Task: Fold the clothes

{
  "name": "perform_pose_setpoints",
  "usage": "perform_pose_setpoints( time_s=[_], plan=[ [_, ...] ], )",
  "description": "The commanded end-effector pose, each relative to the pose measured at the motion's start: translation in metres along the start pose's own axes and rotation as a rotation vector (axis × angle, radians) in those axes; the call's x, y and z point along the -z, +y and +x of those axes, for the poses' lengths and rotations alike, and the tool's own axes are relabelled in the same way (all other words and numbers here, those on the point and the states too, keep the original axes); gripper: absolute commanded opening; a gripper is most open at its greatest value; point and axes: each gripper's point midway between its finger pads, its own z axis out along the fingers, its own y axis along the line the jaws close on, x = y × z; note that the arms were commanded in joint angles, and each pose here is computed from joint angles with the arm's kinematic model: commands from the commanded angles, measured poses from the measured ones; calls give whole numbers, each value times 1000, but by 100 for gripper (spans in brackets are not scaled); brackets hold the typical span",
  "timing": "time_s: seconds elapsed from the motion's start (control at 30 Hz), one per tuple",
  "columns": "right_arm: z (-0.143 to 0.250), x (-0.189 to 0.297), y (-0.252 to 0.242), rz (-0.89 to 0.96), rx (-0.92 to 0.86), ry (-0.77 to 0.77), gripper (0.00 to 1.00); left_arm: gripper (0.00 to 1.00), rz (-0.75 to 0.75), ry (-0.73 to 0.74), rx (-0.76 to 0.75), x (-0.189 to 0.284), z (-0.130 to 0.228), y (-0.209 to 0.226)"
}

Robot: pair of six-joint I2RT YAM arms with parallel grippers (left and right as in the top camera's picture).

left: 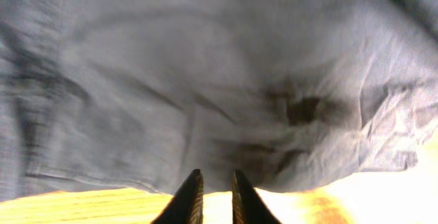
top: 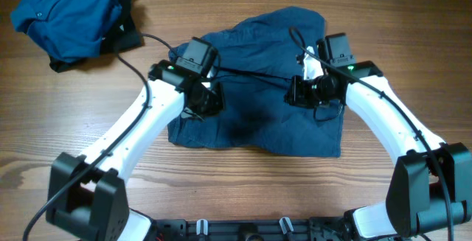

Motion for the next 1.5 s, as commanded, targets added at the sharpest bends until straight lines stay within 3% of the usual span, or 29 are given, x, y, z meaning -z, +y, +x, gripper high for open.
perform_pose_setpoints(
  time_s=[0.0,0.27,0.53,0.87,1.2,1.47],
  plan=[
    [10,-12,-11,23,-60,19,4,4,10,99,-3,-26,20,-11],
    [12,-14,-12,27,-90,28,4,4,122,215,-13,-69,47,-38],
    [24,-27,-22,53,-146,96,4,4,109,237,-18,-88,61,-44],
    [55,-48,-48,124,-229,179,4,4,49,284,3,-100,82,-19],
    [60,-46,-62,201,-255,180,4,4,-5,332,28,-103,98,0],
    [65,-34,-98,423,-346,144,4,4,-49,379,49,-99,110,8]
  ],
)
